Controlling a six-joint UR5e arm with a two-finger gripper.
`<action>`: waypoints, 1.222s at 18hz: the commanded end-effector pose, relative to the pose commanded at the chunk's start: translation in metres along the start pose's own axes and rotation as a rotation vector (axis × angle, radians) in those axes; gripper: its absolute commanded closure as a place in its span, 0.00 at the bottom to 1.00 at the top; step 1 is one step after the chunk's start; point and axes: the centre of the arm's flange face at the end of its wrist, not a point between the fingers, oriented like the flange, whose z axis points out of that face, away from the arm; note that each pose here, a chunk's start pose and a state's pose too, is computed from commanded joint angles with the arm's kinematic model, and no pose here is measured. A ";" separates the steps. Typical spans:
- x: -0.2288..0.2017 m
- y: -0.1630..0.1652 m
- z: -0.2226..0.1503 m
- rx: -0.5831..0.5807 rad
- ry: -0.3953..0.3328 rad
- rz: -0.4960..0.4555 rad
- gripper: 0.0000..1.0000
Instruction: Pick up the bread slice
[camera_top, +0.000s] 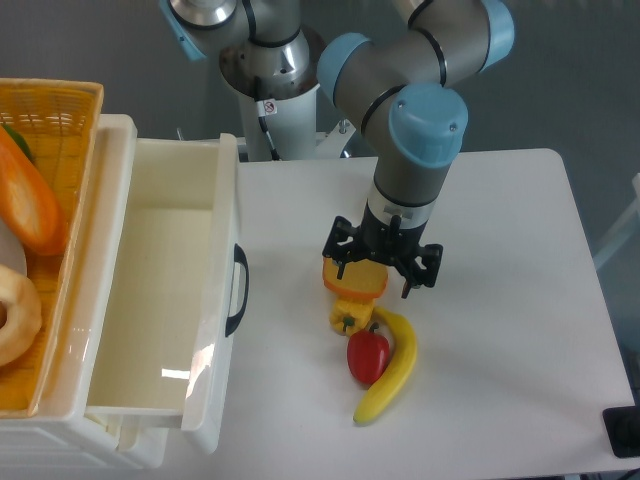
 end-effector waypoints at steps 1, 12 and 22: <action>0.000 -0.001 0.000 -0.001 -0.001 0.029 0.00; -0.001 0.024 0.051 -0.119 0.067 0.436 0.00; -0.016 0.036 0.076 -0.166 0.099 0.431 0.00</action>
